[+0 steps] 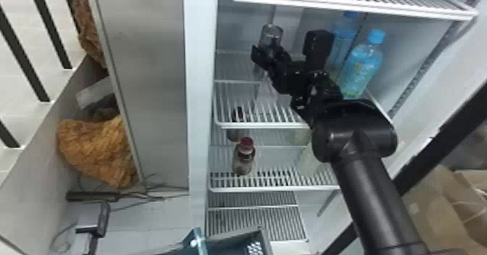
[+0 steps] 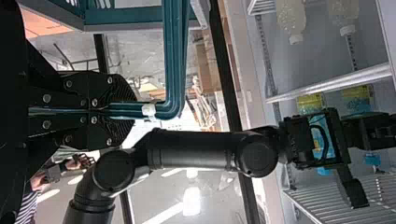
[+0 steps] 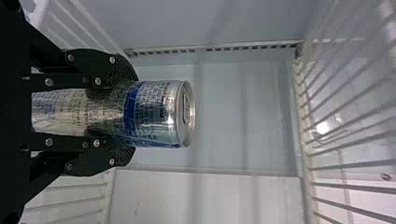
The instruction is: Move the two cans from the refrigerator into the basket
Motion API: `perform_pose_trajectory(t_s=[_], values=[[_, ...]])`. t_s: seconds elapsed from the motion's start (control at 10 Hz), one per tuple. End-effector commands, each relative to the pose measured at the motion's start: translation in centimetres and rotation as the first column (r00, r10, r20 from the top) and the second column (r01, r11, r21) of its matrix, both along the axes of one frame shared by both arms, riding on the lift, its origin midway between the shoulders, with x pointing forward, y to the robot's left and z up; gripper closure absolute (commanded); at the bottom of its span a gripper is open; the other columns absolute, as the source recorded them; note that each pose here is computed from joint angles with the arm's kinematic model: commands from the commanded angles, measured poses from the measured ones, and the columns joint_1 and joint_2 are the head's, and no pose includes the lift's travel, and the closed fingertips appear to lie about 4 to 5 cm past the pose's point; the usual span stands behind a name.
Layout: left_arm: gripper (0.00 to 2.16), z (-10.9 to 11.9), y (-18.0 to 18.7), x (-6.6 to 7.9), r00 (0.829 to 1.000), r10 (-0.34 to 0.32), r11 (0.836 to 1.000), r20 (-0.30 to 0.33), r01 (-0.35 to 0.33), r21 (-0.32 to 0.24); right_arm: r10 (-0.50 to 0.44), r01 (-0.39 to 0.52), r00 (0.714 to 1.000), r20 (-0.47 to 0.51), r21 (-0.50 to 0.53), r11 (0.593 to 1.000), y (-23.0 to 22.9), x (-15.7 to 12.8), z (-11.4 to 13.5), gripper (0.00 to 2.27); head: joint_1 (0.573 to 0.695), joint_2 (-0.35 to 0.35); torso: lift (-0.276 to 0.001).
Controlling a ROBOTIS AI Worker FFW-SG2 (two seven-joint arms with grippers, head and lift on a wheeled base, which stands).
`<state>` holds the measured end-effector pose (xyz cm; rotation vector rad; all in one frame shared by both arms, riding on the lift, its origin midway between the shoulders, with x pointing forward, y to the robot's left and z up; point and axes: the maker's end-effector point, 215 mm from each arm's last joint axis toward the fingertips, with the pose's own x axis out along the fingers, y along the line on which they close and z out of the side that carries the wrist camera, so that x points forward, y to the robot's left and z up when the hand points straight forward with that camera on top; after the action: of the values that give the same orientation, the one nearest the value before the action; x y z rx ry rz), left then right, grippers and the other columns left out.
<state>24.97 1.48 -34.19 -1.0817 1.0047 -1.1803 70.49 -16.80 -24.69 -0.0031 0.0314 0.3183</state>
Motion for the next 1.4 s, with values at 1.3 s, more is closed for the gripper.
perform_pose_trajectory(t_s=[1.3], values=[[1.2, -0.3, 0.1, 0.0, 1.0, -0.004, 1.0, -0.003, 0.004, 0.012, 0.134, -0.133, 0.991, -0.002, 0.074, 0.988, 2.4, -16.7, 3.4, 1.23, 0.695, -0.175, -0.035]])
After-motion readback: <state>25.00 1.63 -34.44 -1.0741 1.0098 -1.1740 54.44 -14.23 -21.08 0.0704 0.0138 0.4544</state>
